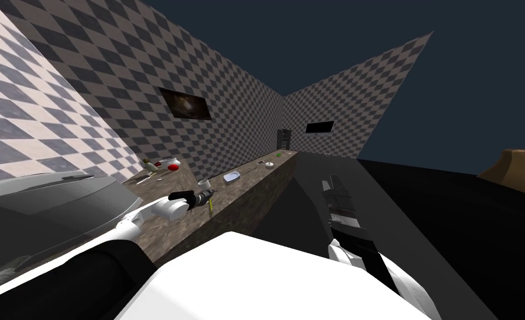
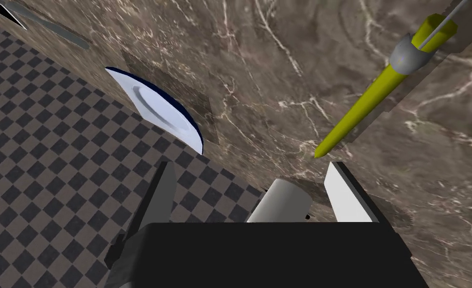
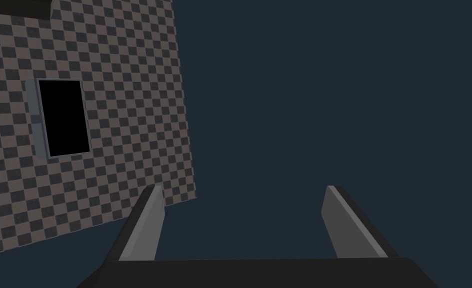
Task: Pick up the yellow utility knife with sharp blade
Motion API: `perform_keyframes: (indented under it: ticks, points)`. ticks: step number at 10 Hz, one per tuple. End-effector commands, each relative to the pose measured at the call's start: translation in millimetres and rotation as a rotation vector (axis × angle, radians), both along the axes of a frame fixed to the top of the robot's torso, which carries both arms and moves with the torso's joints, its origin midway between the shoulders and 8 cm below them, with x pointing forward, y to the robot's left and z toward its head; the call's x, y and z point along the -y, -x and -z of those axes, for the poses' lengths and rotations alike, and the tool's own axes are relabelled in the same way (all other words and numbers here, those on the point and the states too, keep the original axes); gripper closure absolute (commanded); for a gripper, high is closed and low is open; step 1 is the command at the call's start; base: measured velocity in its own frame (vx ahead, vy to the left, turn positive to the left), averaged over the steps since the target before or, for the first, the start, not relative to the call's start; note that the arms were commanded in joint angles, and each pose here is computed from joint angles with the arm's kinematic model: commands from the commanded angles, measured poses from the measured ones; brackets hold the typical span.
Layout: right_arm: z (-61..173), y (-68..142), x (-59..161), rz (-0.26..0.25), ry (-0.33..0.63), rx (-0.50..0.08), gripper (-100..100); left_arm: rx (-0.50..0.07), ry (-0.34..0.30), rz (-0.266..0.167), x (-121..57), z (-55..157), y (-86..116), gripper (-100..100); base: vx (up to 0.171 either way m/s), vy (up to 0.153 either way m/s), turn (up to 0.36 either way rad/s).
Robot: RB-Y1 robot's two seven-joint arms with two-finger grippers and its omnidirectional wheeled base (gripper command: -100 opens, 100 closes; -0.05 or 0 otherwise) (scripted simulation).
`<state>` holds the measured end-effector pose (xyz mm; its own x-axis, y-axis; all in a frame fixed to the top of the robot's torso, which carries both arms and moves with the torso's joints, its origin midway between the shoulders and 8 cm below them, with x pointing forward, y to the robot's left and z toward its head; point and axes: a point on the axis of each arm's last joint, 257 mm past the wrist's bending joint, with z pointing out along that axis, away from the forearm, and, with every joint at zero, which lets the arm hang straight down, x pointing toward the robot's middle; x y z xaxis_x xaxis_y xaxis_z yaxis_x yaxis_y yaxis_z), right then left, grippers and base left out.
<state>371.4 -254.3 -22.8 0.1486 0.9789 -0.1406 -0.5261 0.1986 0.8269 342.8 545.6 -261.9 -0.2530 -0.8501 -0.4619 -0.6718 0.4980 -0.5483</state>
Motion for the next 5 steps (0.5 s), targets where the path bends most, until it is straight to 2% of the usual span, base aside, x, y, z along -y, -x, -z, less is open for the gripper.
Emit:
perform_keyframes:
  ticks: [1,2,3,5]
  points:
    - [0.0,0.0,0.0,0.0,0.0,0.0,0,-0.054,-0.013,-0.005,-5.2,8.8,10.7,-100,0.051,-0.004,-0.053]
    - [0.0,0.0,0.0,0.0,0.0,0.0,0,-0.12,-0.034,-0.006,-14.8,19.1,25.4,-100,0.062,-0.007,-0.081]
    - [0.0,0.0,0.0,0.0,0.0,0.0,0,-0.134,-0.035,-0.01,-15.5,21.2,28.3,-100,0.054,-0.01,-0.048]
    - [0.0,0.0,0.0,0.0,0.0,0.0,0,-0.27,-0.071,-0.015,-33.4,39.9,61.2,-100,0.077,-0.002,-0.091]
